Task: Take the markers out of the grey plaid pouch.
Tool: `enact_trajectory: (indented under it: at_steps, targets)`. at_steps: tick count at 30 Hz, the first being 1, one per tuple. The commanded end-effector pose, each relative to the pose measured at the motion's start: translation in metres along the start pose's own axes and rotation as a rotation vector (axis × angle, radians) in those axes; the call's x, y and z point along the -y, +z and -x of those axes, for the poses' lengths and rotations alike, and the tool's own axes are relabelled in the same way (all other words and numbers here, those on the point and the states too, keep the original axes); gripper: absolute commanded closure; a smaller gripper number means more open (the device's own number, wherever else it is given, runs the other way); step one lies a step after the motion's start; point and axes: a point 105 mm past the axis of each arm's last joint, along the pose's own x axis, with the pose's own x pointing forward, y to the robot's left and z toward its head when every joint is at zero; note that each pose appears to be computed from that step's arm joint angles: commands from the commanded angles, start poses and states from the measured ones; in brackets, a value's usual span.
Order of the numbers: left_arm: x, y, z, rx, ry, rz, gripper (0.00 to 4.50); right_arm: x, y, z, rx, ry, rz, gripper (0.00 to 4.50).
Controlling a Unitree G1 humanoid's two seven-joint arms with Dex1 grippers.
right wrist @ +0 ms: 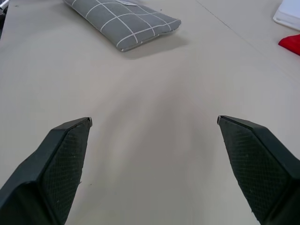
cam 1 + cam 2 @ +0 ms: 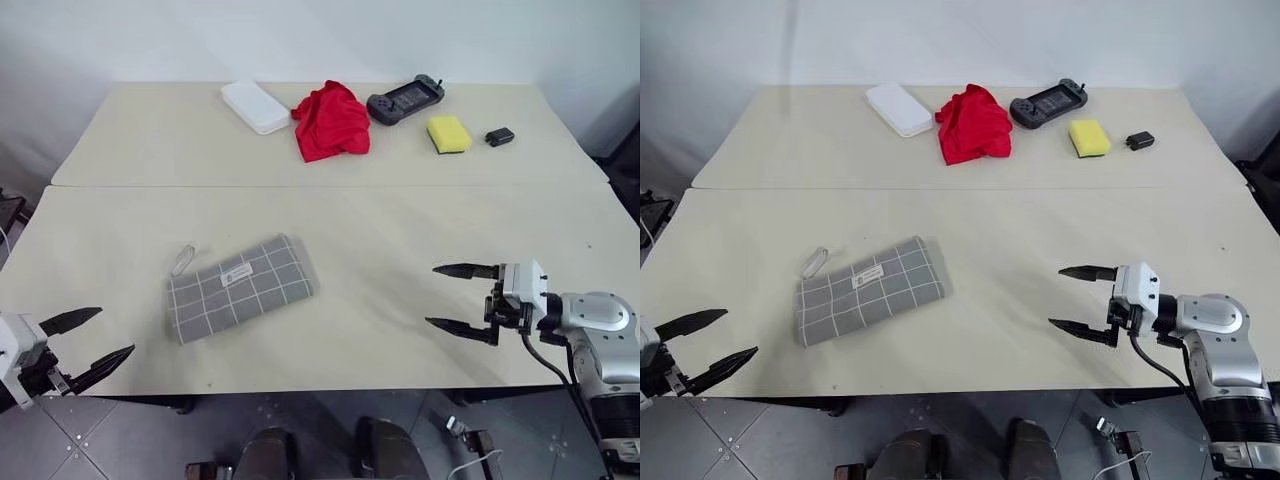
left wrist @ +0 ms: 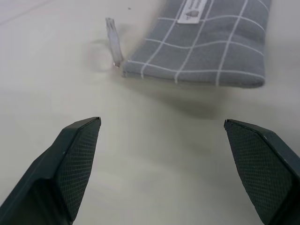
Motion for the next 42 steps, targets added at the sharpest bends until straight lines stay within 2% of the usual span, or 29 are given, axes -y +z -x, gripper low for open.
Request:
enact_trajectory:
  at_steps: [1, 4, 6, 9, 11, 15, 20, 29, 38, 42]
  targets:
    - [-0.001, 0.007, 0.002, 0.011, -0.01, 0.015, 0.01, 0.004, 0.004, 0.0, -0.009, -0.017, -0.003, 0.0]
    - [0.004, 0.009, 0.008, 0.029, -0.058, 0.203, 0.01, 0.002, 0.011, -0.007, 0.029, -0.021, -0.039, 0.0]
    - [0.003, 0.007, 0.017, 0.023, -0.078, 0.376, 0.01, -0.006, 0.022, -0.019, 0.06, 0.036, -0.039, 0.0]
    - [-0.001, -0.002, 0.025, -0.023, -0.065, 0.623, 0.0, -0.017, 0.039, -0.043, 0.086, 0.124, -0.03, 0.6]
    - [-0.003, -0.008, 0.027, -0.058, -0.053, 0.822, 0.0, -0.024, 0.054, -0.063, 0.111, 0.183, -0.013, 1.3]
    - [-0.011, -0.023, 0.017, -0.121, 0.015, 1.016, 0.0, -0.027, 0.071, -0.099, 0.135, 0.208, 0.031, 2.65]
    - [-0.008, 0.002, -0.024, -0.067, -0.054, 1.108, 0.0, -0.028, 0.076, -0.163, 0.136, 0.172, 0.087, 4.45]
    - [0.007, 0.001, -0.075, -0.133, -0.096, 1.186, 0.0, -0.021, 0.064, -0.229, 0.102, 0.104, 0.11, 4.48]
    - [0.012, 0.006, -0.107, -0.17, -0.137, 1.247, 0.0, -0.026, 0.046, -0.236, 0.056, 0.15, 0.158, 4.48]
    - [0.019, 0.017, -0.125, -0.186, -0.218, 1.254, 0.0, -0.025, 0.041, -0.233, 0.045, 0.158, 0.171, 4.48]
